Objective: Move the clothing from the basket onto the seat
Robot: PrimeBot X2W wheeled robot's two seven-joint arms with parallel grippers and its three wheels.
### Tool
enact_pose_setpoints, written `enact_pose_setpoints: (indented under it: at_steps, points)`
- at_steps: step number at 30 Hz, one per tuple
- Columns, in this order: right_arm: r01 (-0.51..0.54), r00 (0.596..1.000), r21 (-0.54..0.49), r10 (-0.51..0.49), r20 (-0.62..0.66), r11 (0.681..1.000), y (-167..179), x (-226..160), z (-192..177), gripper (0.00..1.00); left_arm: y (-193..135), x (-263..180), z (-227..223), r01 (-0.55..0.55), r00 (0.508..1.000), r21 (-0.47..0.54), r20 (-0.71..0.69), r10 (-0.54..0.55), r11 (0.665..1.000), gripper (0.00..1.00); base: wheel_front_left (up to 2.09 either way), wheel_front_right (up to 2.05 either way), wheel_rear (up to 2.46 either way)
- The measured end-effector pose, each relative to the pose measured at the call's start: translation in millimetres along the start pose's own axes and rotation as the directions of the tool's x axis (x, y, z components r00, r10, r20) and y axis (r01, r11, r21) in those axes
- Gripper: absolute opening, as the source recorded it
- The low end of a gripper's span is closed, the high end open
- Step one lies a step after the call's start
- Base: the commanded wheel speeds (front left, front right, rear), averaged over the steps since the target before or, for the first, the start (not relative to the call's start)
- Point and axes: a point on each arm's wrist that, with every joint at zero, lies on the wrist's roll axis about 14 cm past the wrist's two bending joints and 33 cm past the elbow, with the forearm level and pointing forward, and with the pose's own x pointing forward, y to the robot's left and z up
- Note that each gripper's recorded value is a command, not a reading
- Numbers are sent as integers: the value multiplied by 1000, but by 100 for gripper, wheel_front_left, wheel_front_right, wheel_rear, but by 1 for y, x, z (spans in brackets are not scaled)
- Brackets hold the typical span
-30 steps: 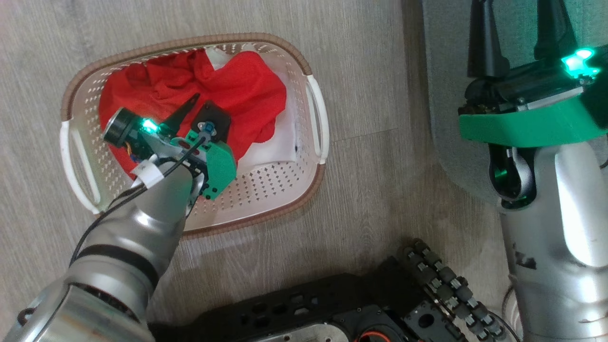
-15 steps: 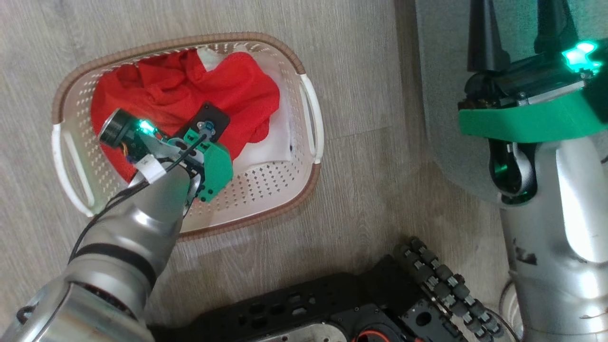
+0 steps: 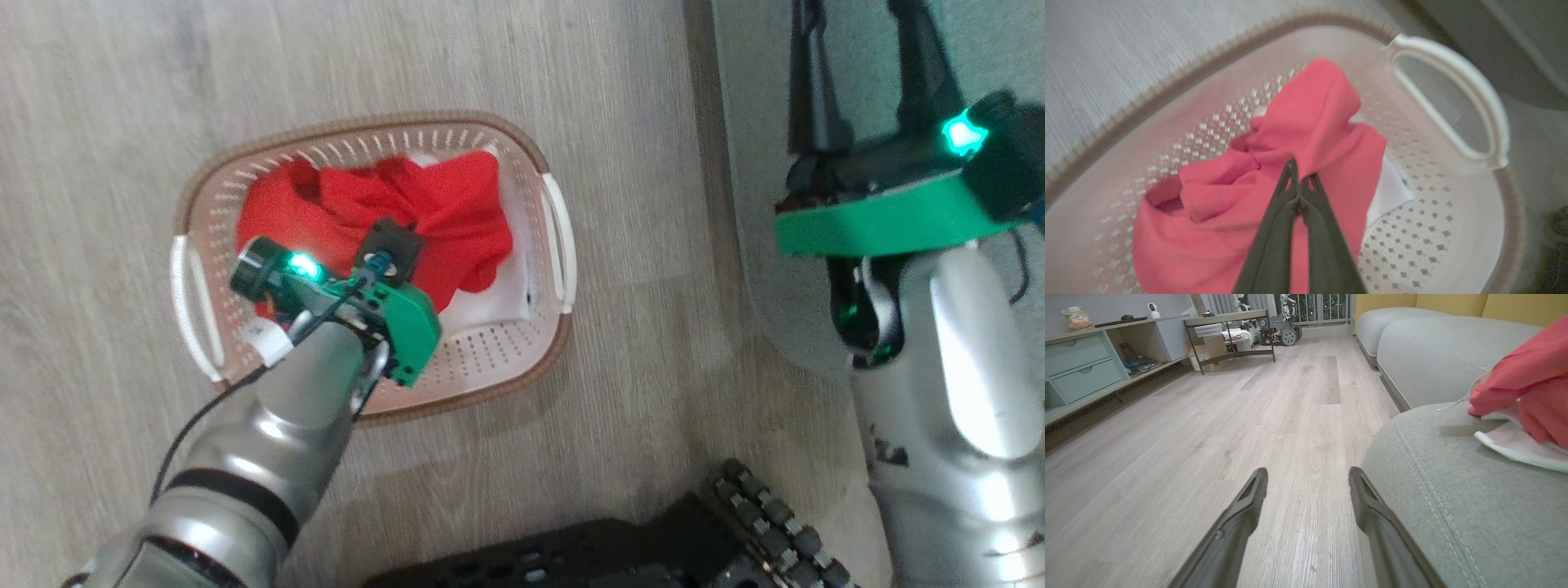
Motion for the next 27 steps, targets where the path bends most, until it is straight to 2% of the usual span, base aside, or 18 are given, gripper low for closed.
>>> enact_pose_setpoints:
  at_steps: [6, 9, 14, 23, 27]
  points:
    - [15, 999, -1, -15, -41, 1000, 3, -25, 2, 100, -8, -30, 57, -15, 984, -56, 174, 25, 998, 0, 0, 0, 0]
    - [13, 999, -1, -13, -48, 1000, 7, -37, 9, 100, -8, -53, 84, -36, 963, -100, 263, 61, 994, 0, 0, 0, 0]
    - [13, 999, 5, -12, -51, 1000, 12, -56, 19, 100, -3, -87, 113, -77, 926, -115, 360, 114, 990, 0, 0, 0, 0]
    - [11, 999, 14, -10, -54, 1000, 24, -112, 38, 100, -3, -173, 173, -151, 808, -125, 557, 195, 981, 0, 0, 0, 0]
    - [-2, 999, 12, 2, -40, 1000, 31, -136, 46, 100, -6, -211, 202, -186, 740, -114, 637, 216, 976, 0, 0, 0, 0]
